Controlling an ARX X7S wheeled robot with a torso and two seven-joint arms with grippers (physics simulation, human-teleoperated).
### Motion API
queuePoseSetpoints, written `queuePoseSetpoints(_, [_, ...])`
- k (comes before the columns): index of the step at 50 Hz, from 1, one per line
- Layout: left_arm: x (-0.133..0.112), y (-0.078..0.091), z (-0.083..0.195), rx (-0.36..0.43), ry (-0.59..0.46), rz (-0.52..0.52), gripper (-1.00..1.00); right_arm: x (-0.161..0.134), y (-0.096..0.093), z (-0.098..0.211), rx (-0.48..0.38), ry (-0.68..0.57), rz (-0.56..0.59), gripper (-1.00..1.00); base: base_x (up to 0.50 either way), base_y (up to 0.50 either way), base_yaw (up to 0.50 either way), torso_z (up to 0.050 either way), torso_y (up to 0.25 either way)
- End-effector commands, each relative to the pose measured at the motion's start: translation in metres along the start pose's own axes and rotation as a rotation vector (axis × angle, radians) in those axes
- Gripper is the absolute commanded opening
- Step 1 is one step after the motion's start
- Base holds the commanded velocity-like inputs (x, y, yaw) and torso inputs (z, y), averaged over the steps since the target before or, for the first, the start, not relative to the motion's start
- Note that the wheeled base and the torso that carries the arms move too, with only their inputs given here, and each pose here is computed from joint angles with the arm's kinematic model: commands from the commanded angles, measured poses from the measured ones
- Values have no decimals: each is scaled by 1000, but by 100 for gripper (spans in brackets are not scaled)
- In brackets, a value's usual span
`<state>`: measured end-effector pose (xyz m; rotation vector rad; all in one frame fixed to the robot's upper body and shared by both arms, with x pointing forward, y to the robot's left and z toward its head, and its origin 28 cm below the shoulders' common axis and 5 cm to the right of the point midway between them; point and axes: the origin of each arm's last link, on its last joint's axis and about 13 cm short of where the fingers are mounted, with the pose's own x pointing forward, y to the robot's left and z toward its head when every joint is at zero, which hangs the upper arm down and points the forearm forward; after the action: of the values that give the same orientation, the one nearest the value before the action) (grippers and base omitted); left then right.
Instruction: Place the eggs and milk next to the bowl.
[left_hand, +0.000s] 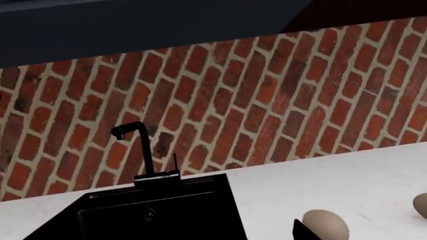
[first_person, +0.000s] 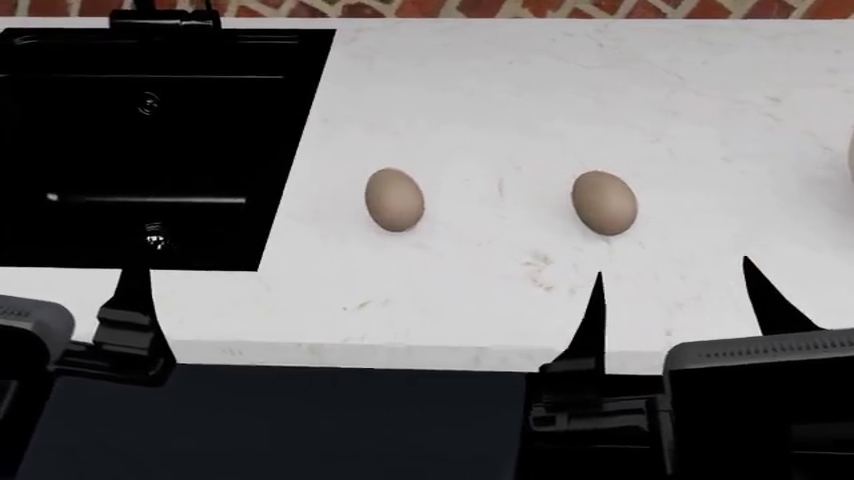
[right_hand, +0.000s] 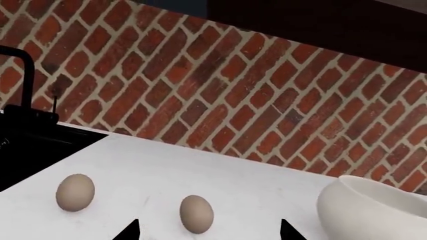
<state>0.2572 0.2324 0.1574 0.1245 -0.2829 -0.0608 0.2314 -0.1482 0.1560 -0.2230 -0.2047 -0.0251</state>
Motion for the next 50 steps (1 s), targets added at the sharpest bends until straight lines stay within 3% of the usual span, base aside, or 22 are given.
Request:
queuePoseSetpoints(1, [-2, -2, 1, -12, 1, -21, 100, -3, -5, 3, 12, -13, -18, 100, 289, 0, 0, 0, 0])
queuePoseSetpoints(40, [-2, -5, 0, -6, 2, -41, 100, -4, -6, 3, 14, 1, -13, 100, 315, 0, 0, 0, 0])
queuePoseSetpoints(50, [-3, -7, -2, -3, 12, -53, 100, -4, -13, 6, 33, 68, 12, 100, 0, 0, 0, 0, 0])
